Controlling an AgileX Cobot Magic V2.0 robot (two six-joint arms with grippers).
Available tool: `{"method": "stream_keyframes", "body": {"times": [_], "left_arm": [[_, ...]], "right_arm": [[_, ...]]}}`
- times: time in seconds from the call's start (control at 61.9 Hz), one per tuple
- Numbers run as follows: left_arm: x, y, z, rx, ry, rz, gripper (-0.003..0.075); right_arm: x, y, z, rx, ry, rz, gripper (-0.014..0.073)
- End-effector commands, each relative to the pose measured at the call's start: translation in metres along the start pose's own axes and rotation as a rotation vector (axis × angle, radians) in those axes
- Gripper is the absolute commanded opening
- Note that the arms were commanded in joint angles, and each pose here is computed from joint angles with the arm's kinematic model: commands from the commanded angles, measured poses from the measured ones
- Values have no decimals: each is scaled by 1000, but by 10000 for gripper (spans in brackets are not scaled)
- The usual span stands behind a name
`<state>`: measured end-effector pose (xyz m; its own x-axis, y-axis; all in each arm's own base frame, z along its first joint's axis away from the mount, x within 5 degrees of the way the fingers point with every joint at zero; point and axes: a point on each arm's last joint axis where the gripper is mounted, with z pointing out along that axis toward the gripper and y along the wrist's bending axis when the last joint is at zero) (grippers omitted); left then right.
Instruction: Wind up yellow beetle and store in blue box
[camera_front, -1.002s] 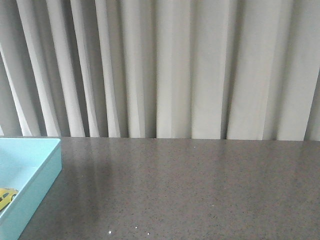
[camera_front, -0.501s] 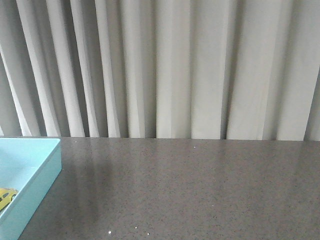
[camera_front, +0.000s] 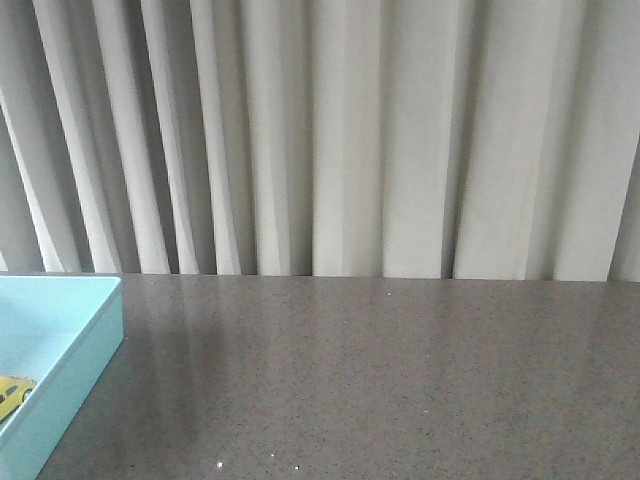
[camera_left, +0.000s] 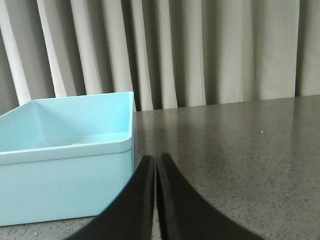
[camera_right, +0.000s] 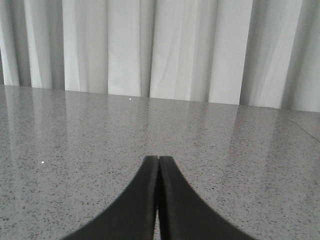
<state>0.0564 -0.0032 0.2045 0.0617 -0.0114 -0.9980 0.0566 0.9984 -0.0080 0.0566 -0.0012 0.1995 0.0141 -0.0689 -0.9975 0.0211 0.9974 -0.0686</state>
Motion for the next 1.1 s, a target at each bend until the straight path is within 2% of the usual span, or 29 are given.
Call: {"method": "stream_keyframes", "body": {"times": [0.0,0.081,0.178,1.082], "left_arm": [[-11,0,-2,-1,-103,-12,-6],[-11,0,-2,-1,-103,-12,-6],[-11,0,-2,-1,-103,-12,-6],[-11,0,-2,-1,-103,-12,-6]], "right_arm": [[-6,-1,-1,12,-82,41,-5],[-6,-1,-1,11,-77,79,-6],[-5,-1,-1,10,-61,41,-6],[-5,-1,-1,11,-66,44,-6]]}}
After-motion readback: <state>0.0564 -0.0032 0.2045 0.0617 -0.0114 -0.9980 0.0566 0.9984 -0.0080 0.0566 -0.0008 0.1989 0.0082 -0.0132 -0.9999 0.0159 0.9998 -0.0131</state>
